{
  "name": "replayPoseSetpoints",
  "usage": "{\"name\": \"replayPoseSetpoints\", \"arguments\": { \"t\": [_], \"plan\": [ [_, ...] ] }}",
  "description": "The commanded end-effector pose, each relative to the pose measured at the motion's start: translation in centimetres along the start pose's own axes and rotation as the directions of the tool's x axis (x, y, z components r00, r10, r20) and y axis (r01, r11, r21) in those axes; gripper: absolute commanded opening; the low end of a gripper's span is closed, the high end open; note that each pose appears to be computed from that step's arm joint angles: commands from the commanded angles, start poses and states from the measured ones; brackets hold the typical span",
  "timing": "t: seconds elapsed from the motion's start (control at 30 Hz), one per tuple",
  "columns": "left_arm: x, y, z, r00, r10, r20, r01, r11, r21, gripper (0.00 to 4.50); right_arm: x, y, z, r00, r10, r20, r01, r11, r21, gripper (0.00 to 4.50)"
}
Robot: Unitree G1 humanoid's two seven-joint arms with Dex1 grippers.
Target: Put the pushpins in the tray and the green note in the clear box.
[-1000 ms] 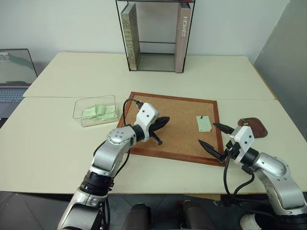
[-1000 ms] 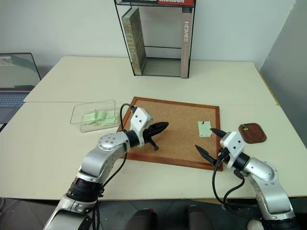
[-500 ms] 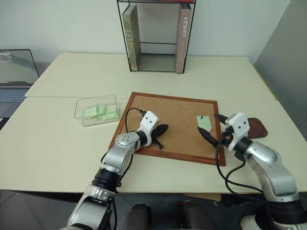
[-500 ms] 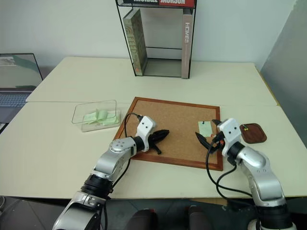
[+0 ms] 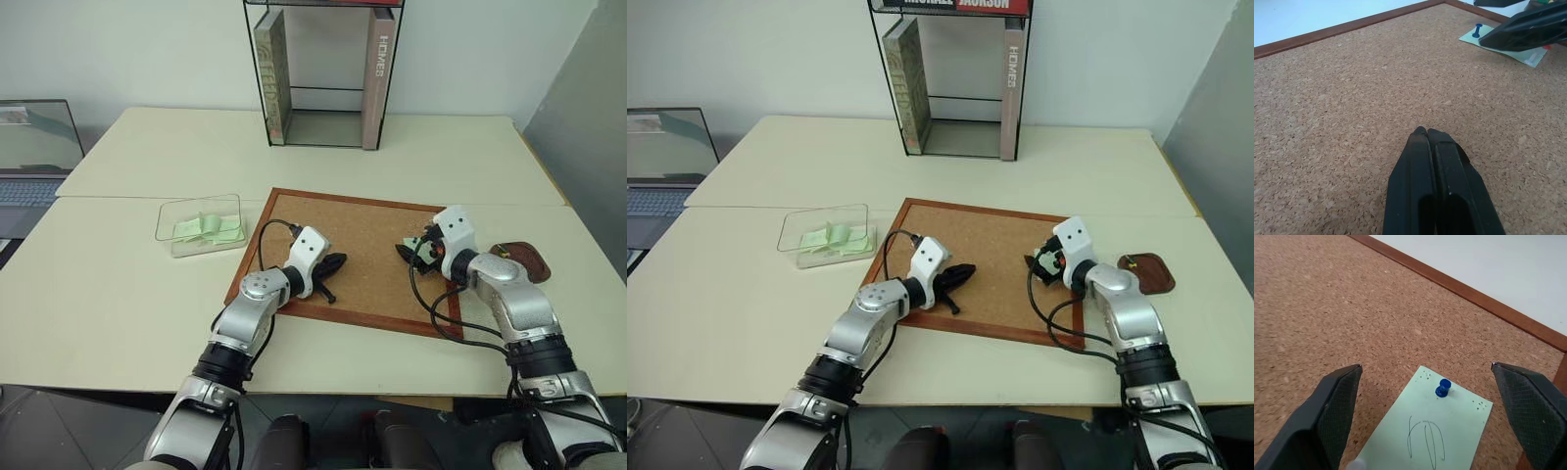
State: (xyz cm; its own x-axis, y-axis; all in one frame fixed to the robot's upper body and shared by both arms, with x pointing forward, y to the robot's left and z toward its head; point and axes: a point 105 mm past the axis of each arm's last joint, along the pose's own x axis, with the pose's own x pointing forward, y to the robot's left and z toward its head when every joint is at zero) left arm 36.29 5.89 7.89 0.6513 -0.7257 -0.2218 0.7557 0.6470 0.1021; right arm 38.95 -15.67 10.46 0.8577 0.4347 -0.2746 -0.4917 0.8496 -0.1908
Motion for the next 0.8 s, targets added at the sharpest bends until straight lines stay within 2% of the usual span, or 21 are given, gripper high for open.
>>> {"name": "replayPoseSetpoints", "arguments": {
  "t": [0.03, 0.27, 0.6, 0.63, 0.8],
  "plan": [
    [0.2, -0.6, -0.7, 1.0, -0.012, -0.021, 0.012, 1.0, -0.015, 0.0, 0.1, -0.9, 1.2, 0.999, -0.034, 0.041, 0.035, 0.999, -0.026, 3.6],
    [0.1, -0.7, -0.7, 1.0, -0.009, -0.023, 0.009, 1.0, -0.018, 0.0, 0.1, -1.0, 0.8, 0.998, -0.055, 0.024, 0.055, 0.998, -0.033, 2.02],
    [0.1, -0.3, -1.0, 0.999, 0.013, -0.049, -0.014, 1.0, -0.005, 0.0, 0.0, -1.3, 2.3, 0.993, -0.097, 0.074, 0.101, 0.994, -0.045, 0.17],
    [0.1, -0.3, -1.0, 0.999, 0.015, -0.052, -0.016, 1.0, -0.005, 0.0, -0.1, -1.2, 2.6, 0.992, -0.097, 0.084, 0.101, 0.994, -0.048, 0.06],
    [0.2, -0.3, -1.3, 0.997, 0.017, -0.071, -0.018, 1.0, -0.008, 0.0, -0.6, -1.0, 4.0, 0.985, -0.104, 0.135, 0.114, 0.992, -0.062, 0.06]
  ]
}}
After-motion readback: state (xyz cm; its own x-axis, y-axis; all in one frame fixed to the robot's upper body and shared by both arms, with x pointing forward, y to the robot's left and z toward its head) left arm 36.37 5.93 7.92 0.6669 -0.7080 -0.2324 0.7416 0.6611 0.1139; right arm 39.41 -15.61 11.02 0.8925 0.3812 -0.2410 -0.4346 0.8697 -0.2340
